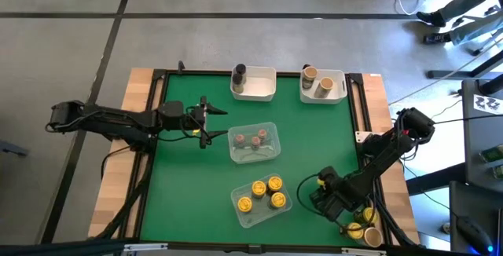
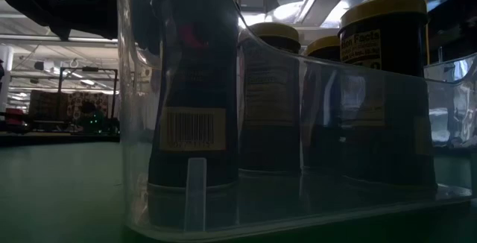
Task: Sort spices by type
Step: Put the transparent seasoning bottle into the center transparent bin
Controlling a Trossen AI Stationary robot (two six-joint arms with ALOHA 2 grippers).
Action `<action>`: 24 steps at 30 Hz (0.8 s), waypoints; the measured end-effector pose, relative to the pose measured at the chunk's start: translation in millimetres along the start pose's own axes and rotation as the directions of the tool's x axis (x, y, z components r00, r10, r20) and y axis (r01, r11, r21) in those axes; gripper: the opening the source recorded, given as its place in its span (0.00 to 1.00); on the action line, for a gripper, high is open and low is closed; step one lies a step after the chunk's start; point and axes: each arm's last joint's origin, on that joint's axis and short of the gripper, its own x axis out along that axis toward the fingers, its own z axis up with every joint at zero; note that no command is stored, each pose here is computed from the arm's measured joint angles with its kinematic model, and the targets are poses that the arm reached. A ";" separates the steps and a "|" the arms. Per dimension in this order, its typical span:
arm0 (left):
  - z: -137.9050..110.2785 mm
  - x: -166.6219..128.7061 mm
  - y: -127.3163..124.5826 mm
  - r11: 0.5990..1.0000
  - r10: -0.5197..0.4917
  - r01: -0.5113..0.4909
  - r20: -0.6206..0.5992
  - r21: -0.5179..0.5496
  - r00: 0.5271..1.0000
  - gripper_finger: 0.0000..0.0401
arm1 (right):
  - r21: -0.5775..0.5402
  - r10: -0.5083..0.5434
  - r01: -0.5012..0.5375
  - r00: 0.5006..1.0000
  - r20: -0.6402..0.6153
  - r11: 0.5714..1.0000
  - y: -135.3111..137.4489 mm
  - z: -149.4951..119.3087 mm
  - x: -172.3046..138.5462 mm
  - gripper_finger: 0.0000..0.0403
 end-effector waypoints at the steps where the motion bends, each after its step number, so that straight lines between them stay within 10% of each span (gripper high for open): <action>1: -0.1 0.0 -0.1 1.000 0.000 0.000 0.000 0.000 1.000 0.78 | -0.008 0.006 -0.006 1.000 -0.002 1.000 2.0 0.1 -2.6 0.45; 24: -0.2 0.0 -0.1 1.000 -0.001 0.001 -0.001 -0.003 1.000 0.78 | -0.321 0.329 -0.206 0.858 0.395 0.924 77.2 118.4 -92.6 0.45</action>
